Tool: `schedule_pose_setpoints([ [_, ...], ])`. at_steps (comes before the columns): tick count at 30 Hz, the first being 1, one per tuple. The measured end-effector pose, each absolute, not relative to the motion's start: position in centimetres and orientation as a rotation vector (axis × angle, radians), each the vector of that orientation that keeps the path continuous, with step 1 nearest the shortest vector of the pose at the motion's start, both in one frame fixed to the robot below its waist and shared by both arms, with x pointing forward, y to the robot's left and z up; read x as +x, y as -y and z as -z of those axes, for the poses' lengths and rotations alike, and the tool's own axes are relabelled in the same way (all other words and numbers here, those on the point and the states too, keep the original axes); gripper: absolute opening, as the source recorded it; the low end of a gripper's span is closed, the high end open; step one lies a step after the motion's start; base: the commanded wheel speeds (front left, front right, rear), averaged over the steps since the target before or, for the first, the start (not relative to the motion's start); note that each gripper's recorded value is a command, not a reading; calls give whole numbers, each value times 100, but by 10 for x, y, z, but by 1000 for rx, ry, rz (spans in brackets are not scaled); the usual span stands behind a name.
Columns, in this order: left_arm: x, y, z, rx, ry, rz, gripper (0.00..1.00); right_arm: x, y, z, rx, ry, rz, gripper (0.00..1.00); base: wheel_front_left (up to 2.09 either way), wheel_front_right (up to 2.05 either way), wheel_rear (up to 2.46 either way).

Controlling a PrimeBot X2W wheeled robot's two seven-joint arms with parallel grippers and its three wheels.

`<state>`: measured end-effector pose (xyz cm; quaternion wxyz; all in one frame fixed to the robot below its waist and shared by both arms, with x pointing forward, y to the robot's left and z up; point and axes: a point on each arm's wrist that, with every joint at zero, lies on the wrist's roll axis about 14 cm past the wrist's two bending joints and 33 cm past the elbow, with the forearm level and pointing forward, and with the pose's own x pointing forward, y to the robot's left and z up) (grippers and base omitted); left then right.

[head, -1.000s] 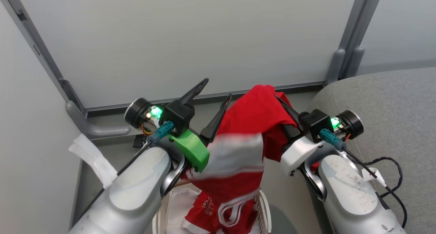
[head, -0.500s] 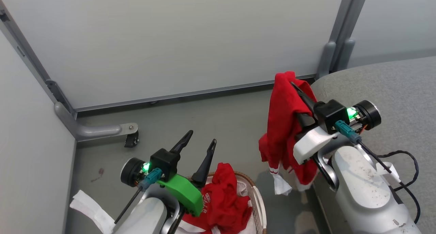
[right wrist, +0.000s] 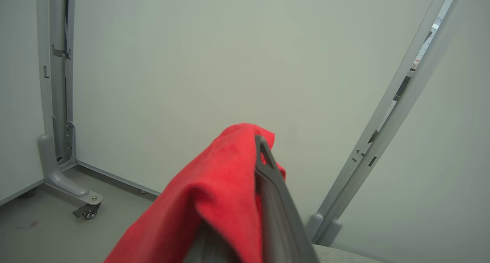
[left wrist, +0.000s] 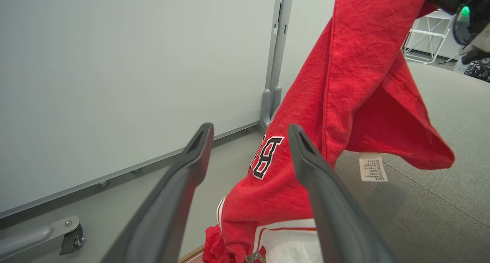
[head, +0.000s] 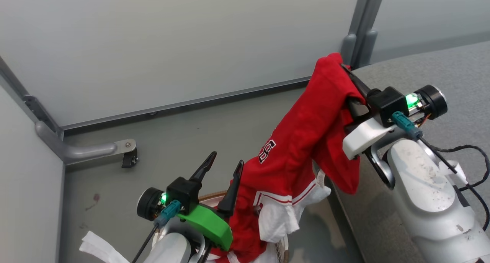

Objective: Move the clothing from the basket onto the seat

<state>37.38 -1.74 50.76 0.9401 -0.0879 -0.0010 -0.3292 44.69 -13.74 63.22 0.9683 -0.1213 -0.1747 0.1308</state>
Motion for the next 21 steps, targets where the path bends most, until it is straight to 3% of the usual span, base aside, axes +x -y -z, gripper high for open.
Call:
schedule_pose_setpoints([
  [12,367,79,-508,-208,-7,853,100,440,233,-664,-384,373,-70,0,0,0,0],
  [21,370,118,-502,-233,-25,969,100,443,278,-649,-424,293,15,0,0,0,0],
])
